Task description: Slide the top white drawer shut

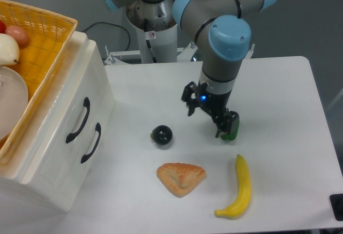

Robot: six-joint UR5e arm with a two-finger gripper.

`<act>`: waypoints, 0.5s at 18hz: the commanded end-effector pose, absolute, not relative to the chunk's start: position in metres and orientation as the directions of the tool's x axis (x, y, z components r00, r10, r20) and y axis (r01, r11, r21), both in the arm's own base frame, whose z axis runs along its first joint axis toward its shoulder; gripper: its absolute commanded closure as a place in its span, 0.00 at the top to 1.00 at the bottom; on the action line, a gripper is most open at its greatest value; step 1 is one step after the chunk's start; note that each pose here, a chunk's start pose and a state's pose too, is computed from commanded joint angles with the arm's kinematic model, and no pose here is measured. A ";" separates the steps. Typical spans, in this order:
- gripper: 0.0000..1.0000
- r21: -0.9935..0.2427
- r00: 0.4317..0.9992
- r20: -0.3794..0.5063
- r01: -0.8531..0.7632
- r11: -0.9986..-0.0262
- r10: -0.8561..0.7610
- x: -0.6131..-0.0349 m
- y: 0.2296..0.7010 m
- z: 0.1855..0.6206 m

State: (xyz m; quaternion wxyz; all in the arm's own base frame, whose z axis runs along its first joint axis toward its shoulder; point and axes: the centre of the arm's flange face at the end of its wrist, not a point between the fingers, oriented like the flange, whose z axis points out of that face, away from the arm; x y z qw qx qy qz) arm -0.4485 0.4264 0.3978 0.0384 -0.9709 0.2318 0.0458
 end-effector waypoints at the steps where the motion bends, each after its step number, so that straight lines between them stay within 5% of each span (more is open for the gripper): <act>1: 1.00 -0.059 0.890 -0.111 -0.449 -0.892 -0.441 -0.453 0.420 0.402; 9: 1.00 -0.046 0.881 -0.130 -0.464 -0.885 -0.455 -0.464 0.396 0.413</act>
